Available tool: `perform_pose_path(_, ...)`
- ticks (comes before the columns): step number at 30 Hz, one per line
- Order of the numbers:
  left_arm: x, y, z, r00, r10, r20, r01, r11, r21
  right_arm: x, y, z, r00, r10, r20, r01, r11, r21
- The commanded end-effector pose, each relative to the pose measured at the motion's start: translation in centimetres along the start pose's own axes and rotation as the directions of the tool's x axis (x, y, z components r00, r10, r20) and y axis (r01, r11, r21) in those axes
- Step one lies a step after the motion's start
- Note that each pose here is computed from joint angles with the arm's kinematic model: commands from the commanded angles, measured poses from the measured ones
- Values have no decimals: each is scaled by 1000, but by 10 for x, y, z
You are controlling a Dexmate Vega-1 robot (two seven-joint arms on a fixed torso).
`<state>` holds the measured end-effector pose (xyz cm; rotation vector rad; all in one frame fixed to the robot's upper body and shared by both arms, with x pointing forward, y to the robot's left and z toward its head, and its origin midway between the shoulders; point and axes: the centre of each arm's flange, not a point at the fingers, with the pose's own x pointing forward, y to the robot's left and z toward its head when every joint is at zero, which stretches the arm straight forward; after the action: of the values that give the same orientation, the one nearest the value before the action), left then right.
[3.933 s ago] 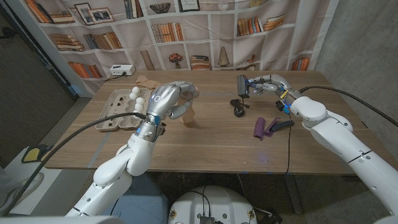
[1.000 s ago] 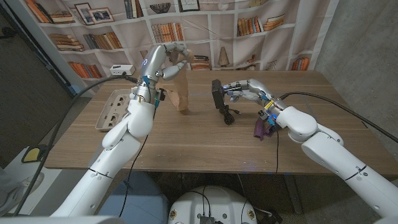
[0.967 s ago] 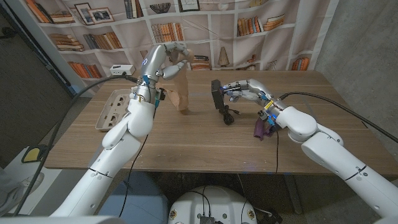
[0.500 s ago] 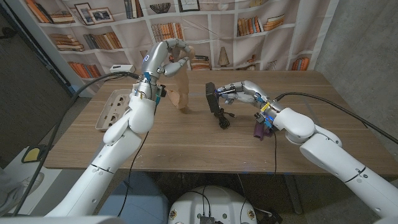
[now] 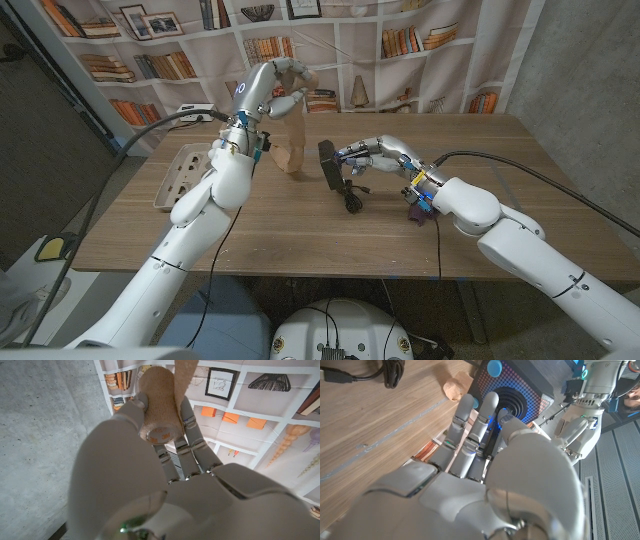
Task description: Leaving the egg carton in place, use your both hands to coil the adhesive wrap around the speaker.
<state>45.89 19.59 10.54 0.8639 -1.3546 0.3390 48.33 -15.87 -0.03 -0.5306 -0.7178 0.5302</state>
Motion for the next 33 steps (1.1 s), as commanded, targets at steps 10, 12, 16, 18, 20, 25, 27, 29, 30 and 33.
perform_pose_path(10,16,-24,12,998,-45,45,46,999,-25,7,17,6,999,41,34,-42,999,26)
perform_pose_path(12,17,-27,14,998,-50,49,51,998,-29,8,16,6,999,38,35,-39,999,28)
perform_pose_path(16,19,-32,17,997,-58,58,60,998,-34,11,15,6,999,32,42,-34,999,36)
perform_pose_path(18,21,-35,19,996,-60,63,63,997,-38,13,15,8,998,31,51,-33,999,43)
perform_pose_path(20,22,-36,19,996,-60,64,63,997,-38,14,15,8,998,32,53,-35,998,43)
perform_pose_path(25,24,-38,22,995,-65,71,68,997,-39,14,15,7,998,35,51,-37,998,48)
perform_pose_path(27,24,-39,23,995,-69,72,71,997,-38,15,15,7,998,35,55,-38,998,59)
perform_pose_path(29,25,-40,23,995,-71,73,74,997,-39,16,16,7,998,36,60,-40,997,68)
perform_pose_path(30,25,-41,23,995,-72,73,75,996,-39,16,16,8,997,37,63,-41,997,69)
perform_pose_path(33,26,-44,24,994,-79,74,82,996,-46,18,21,9,996,47,70,-52,996,76)
